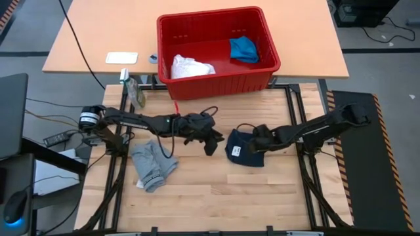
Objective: Fold laundry
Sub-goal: Fold the black pants, then stack the folded black pants on top of the gray shirt
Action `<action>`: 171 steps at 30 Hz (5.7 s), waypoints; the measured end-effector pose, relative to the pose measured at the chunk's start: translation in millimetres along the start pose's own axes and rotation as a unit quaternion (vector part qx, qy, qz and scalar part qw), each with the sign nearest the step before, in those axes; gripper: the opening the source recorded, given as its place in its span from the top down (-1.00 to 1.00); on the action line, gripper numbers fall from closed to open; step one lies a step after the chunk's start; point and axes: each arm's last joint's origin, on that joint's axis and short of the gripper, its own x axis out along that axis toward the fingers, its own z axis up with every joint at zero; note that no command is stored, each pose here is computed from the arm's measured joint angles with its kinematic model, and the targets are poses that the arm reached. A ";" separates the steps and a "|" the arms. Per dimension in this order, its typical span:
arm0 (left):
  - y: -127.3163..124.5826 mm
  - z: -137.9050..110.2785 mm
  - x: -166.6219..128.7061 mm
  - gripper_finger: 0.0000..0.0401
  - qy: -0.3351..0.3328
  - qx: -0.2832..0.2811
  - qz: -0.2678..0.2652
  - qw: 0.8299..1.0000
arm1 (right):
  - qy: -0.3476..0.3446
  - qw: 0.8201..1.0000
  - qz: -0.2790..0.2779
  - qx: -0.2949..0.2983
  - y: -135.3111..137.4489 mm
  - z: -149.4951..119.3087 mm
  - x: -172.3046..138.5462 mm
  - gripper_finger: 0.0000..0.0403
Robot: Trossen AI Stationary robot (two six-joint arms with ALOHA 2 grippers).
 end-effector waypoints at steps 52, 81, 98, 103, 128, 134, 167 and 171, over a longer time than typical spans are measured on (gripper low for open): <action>15.7 -185.7 -71.1 0.49 0.405 -0.085 0.201 0.888 | 0.046 0.969 0.234 -0.068 64.3 -60.0 11.3 0.24; -23.6 -156.8 -71.8 0.21 0.224 -0.010 0.031 0.974 | 0.024 0.981 0.165 0.096 30.0 -41.0 -25.2 0.22; 28.3 -130.5 20.8 -0.52 0.067 -0.022 -0.037 0.997 | 0.043 0.988 0.135 0.060 23.6 -43.5 -24.4 -0.64; 38.4 -140.6 47.1 -0.47 0.050 -0.049 -0.041 0.997 | 0.028 0.987 0.143 0.062 25.5 -38.4 -23.3 -0.68; 35.9 -144.9 98.1 0.93 0.062 0.034 -0.042 0.997 | 0.046 0.981 0.182 0.044 61.4 -42.3 36.5 0.39; 35.1 -129.4 97.7 0.93 0.090 0.027 -0.044 0.995 | 0.035 0.982 0.184 -0.011 61.3 -40.0 37.5 0.81; -26.3 -82.5 -144.2 0.96 0.265 -0.124 0.127 0.948 | -0.045 0.871 0.483 -0.075 206.8 70.8 4.2 0.81; -33.8 -100.0 -155.9 0.96 0.316 -0.113 0.147 0.931 | -0.027 0.858 0.504 -0.095 246.6 75.0 14.6 0.81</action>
